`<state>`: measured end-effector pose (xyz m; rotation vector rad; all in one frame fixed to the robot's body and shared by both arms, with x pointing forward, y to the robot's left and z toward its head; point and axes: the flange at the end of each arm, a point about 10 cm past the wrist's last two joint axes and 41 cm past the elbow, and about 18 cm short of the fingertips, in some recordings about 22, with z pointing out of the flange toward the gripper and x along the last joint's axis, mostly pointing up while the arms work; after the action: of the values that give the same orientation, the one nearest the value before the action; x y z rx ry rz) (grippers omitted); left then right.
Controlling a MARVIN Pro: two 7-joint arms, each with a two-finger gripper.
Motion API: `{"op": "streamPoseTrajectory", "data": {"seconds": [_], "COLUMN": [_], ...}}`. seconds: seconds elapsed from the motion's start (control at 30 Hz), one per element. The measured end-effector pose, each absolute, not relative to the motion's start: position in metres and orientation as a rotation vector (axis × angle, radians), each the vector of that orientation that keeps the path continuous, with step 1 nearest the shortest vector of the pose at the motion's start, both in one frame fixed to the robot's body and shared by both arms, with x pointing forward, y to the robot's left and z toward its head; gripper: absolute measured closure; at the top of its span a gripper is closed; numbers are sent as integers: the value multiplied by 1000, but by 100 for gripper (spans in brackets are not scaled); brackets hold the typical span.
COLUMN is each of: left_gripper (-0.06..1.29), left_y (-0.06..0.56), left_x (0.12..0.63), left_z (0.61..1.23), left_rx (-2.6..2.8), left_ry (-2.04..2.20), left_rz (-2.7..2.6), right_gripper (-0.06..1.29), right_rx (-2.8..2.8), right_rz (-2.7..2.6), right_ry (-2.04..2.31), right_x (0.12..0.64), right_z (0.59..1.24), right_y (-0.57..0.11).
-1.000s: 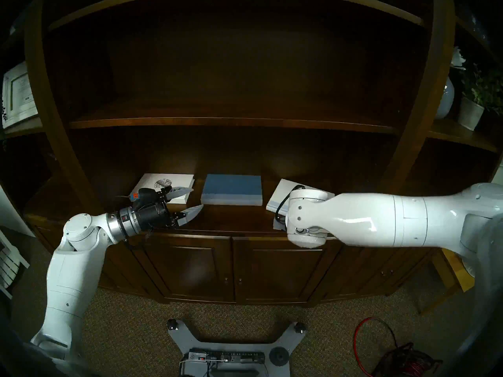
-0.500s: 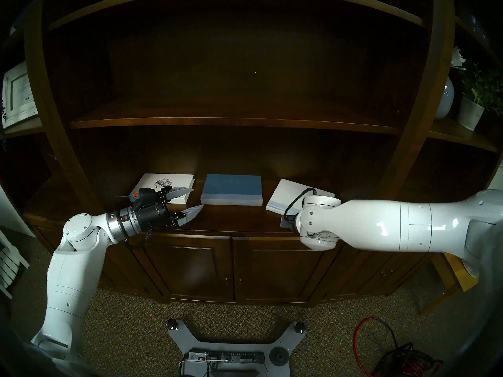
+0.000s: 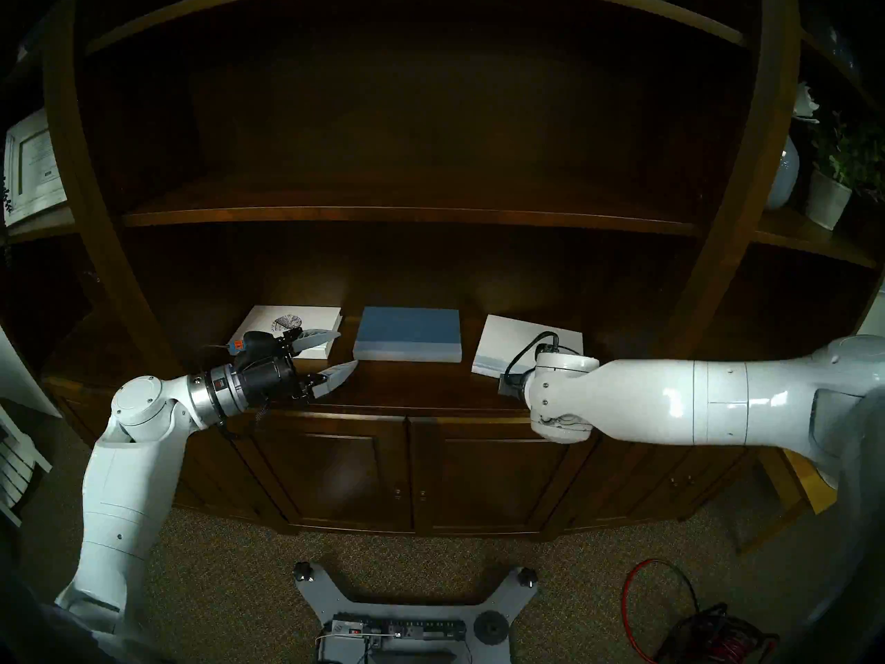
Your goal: Close the books and align them horizontally on the shelf
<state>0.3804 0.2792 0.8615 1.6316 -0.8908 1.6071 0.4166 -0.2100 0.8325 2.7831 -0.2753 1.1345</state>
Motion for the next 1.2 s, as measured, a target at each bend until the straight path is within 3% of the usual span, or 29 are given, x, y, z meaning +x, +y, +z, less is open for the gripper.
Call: {"op": "streamPoseTrajectory", "data": {"seconds": [0.8, 1.2], "left_gripper": [2, 2], "left_y": [279, 279], "left_x": [380, 380], "left_z": [862, 861], "left_rx": [1632, 1632], "left_ry": [-890, -892], "left_rz": [1607, 1607], "right_gripper": [-3, -1], "right_rx": [2659, 2712], "right_rz": [1287, 1162], "right_ry": [-136, -209], "right_x": [424, 395], "right_z": [810, 832], "right_y": [-203, -197]}}
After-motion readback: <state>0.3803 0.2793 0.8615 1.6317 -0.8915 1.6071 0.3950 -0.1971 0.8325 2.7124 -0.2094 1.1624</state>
